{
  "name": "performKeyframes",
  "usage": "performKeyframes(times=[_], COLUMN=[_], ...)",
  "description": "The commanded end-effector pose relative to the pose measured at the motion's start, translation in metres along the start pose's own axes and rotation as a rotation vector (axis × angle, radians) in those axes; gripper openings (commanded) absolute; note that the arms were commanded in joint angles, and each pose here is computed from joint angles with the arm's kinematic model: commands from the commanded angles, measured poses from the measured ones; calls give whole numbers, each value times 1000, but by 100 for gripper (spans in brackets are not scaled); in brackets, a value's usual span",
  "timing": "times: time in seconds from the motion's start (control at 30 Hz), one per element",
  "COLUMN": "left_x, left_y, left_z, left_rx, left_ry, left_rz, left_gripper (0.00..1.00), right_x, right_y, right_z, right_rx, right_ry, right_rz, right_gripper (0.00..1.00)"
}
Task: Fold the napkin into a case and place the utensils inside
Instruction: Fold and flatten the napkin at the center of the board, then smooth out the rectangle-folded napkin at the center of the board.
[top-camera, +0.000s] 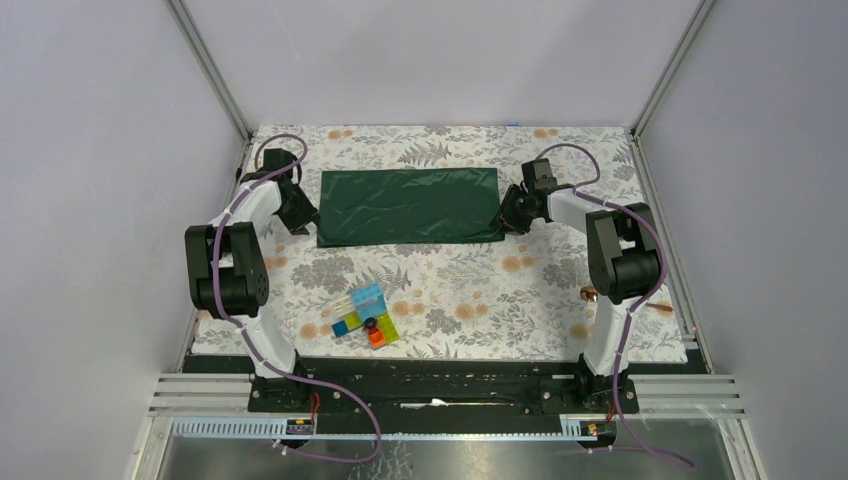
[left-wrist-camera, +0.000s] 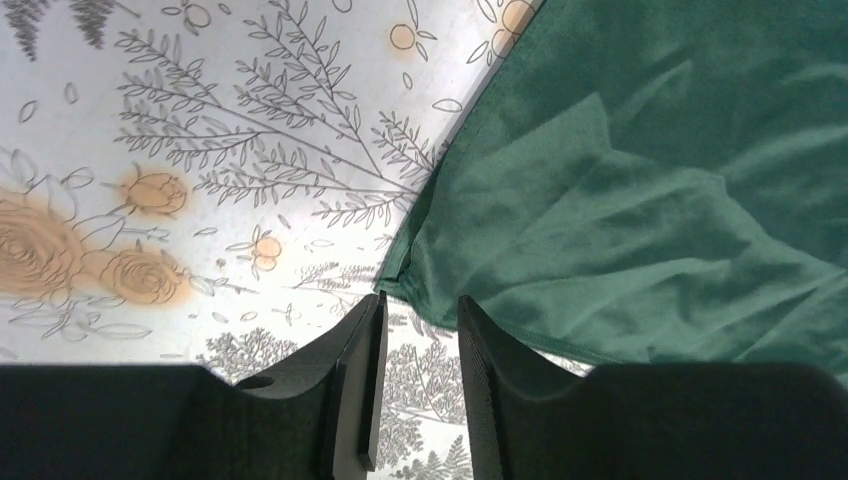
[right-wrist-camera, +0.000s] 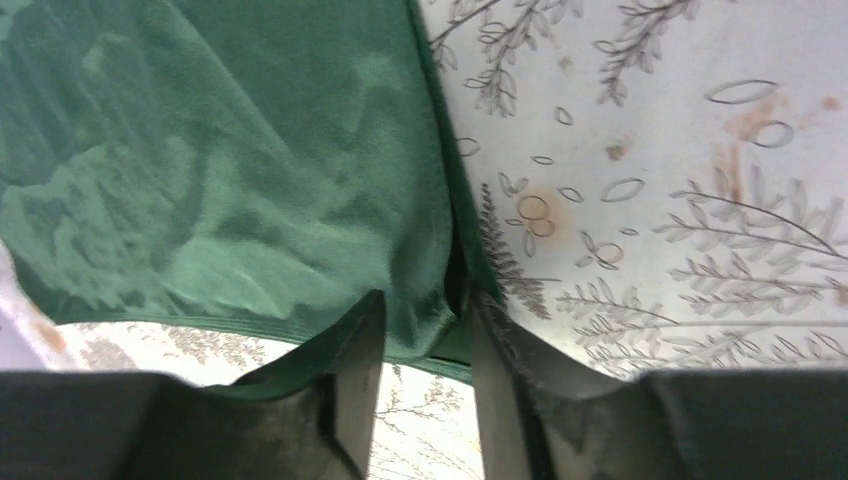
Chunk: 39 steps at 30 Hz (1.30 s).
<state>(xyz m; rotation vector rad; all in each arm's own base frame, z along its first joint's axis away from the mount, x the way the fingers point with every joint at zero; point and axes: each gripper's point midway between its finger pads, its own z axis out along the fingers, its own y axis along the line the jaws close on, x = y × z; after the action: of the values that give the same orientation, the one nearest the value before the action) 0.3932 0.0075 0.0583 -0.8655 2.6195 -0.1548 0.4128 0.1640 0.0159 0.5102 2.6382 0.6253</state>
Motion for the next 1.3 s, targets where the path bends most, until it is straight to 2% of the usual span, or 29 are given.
performKeyframes(times=[0.0,0.13,0.33,0.43,0.67,0.77,0.97,1.07,1.2,1.27], left_x=[-8,2,3,0,8,4,-11,-9,3,4], left_y=[1,-26,-53,-57,-39,-36,-44,-47,-55,-52], left_z=[-26,-23,-7,0,25,19,-19,-21,-8,0], left_rx=[8,144,259,268,182,168,208,229,274,256], left_ry=[-70,6,99,99,120,96,4,14,86,85], left_rz=[27,24,-7,-12,1,15,40,42,26,27], left_gripper=[43,58,64,67,70,71,87,96,99,99], right_x=[-12,-15,-9,-8,0,-2,-11,-13,-5,-2], right_y=[8,17,43,52,53,48,41,45,69,76], right_z=[-30,-45,-45,-36,-12,-15,-30,-30,-28,-26], right_rx=[59,78,10,-44,-84,-59,-32,-63,-176,-198], right_ry=[-60,-94,-58,-39,23,11,-20,-4,38,49], right_rz=[-70,-134,-192,-207,-206,-224,-232,-219,-186,-184], right_gripper=[48,59,65,72,73,73,76,76,76,76])
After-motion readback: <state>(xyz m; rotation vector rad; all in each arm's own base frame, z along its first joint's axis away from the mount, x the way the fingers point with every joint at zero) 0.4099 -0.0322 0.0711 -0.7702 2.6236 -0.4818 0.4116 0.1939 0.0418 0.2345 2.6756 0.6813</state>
